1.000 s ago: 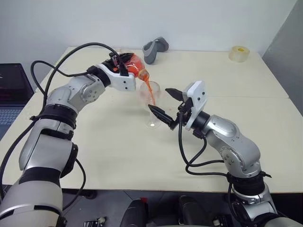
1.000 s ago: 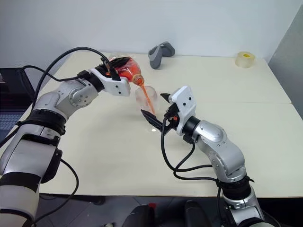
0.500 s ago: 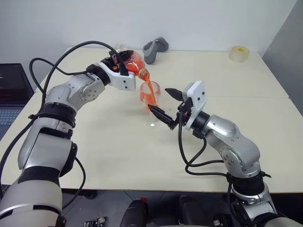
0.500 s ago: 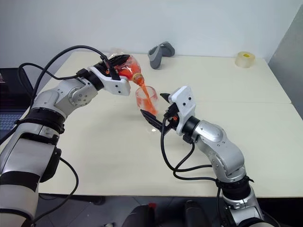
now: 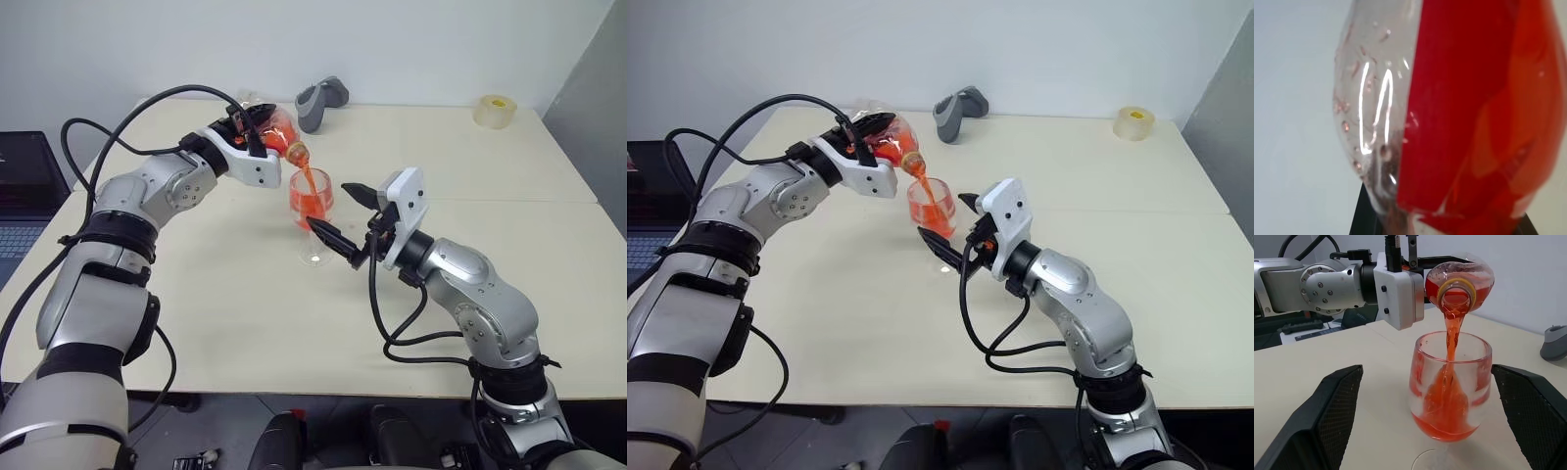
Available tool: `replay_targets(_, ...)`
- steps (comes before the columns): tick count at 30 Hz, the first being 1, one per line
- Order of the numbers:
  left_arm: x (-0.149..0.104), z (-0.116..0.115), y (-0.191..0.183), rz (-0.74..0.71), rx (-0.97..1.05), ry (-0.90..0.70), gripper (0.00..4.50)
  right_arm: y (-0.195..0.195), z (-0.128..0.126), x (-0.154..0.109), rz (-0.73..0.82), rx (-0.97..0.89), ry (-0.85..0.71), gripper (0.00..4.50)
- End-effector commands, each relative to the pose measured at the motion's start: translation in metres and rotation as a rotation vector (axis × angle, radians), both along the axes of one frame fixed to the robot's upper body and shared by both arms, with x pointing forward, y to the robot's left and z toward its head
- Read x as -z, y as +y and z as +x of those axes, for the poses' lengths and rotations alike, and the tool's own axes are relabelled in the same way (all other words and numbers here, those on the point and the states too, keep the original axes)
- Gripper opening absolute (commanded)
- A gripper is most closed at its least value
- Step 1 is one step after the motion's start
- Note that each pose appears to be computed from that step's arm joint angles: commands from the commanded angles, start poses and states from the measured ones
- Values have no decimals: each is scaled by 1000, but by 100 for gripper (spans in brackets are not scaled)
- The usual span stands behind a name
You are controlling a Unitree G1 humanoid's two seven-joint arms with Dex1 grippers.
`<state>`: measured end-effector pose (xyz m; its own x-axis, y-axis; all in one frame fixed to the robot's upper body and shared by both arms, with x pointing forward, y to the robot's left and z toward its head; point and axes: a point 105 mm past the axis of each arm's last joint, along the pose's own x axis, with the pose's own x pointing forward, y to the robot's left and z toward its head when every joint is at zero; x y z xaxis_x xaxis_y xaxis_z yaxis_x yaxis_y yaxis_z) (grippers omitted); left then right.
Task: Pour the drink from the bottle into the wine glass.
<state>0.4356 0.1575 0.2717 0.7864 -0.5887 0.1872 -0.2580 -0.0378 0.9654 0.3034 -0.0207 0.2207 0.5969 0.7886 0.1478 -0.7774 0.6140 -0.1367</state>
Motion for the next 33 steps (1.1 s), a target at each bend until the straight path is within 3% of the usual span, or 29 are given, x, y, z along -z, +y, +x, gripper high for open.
replay_targets(1,-26,-4,2,-21,7,-75,79,2,-6,-11,20,-17,-42,450)
replay_targets(19,-14,-11,-6,-196,68,54,76,2,-6,-12,33,-20,-31,450)
replay_targets(25,-12,-17,-11,-315,113,134,76,4,-7,-11,18,-30,-43,450)
replay_targets(30,-12,-18,6,-529,76,218,76,2,-13,-9,-19,-61,-60,450)
replay_targets(33,1,-13,28,-755,15,338,76,-2,-17,-7,-58,-94,-55,450)
